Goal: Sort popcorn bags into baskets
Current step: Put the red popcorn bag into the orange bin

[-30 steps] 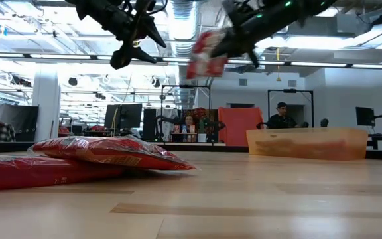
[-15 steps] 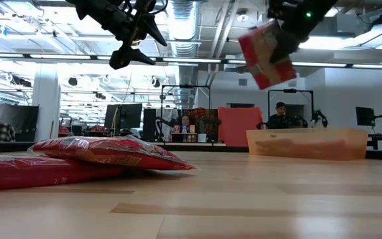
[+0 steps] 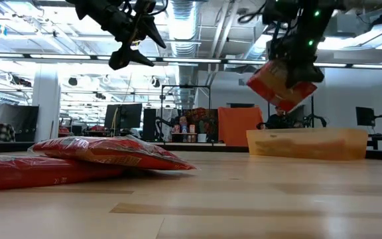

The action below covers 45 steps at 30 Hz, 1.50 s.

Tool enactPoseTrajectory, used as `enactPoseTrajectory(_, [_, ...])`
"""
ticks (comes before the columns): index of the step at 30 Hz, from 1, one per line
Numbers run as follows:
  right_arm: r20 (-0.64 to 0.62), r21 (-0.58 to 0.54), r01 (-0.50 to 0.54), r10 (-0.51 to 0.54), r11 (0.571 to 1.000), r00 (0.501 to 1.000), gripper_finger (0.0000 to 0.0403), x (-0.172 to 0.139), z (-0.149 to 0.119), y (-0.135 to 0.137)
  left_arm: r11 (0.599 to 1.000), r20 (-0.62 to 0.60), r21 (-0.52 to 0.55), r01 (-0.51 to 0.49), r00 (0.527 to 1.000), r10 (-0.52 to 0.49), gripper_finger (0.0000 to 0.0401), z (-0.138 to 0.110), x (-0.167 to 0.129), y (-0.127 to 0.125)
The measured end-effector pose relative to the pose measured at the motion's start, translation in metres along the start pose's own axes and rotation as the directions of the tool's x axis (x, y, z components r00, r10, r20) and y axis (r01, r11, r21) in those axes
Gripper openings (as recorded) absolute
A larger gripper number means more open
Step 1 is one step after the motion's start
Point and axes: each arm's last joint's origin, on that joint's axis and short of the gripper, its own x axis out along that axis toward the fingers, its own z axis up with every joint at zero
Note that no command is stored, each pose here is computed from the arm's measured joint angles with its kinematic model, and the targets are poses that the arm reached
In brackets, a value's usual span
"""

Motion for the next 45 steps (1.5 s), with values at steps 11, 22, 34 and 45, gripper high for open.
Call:
enactPoseTrajectory(11, [-0.025, -0.029, -0.017, 0.017, 0.999, 1.0, 0.0022, 0.019, 0.009, 0.001, 0.999, -0.026, 0.016, -0.035, 0.999, 0.036, 0.0245, -0.003, 0.0, 0.002])
enactPoseTrajectory(22, [0.262, 0.03, 0.158, -0.16, 0.987, 0.952, 0.0025, -0.044, 0.015, -0.004, 0.967, 0.064, -0.031, 0.251, 0.966, -0.249, 0.0245, 0.019, 0.016, -0.007])
enactPoseTrajectory(34, [0.418, -0.09, 0.389, -0.32, 0.917, 0.85, 0.0038, -0.106, 0.01, 0.015, 0.747, 0.072, -0.341, 0.571, 0.808, -0.585, 0.0245, 0.028, 0.093, 0.0])
enactPoseTrajectory(45, [0.432, -0.121, 0.401, -0.316, 0.908, 0.845, 0.004, -0.108, 0.018, 0.025, 0.689, 0.041, -0.441, 0.575, 0.78, -0.625, 0.0245, 0.003, 0.133, -0.005])
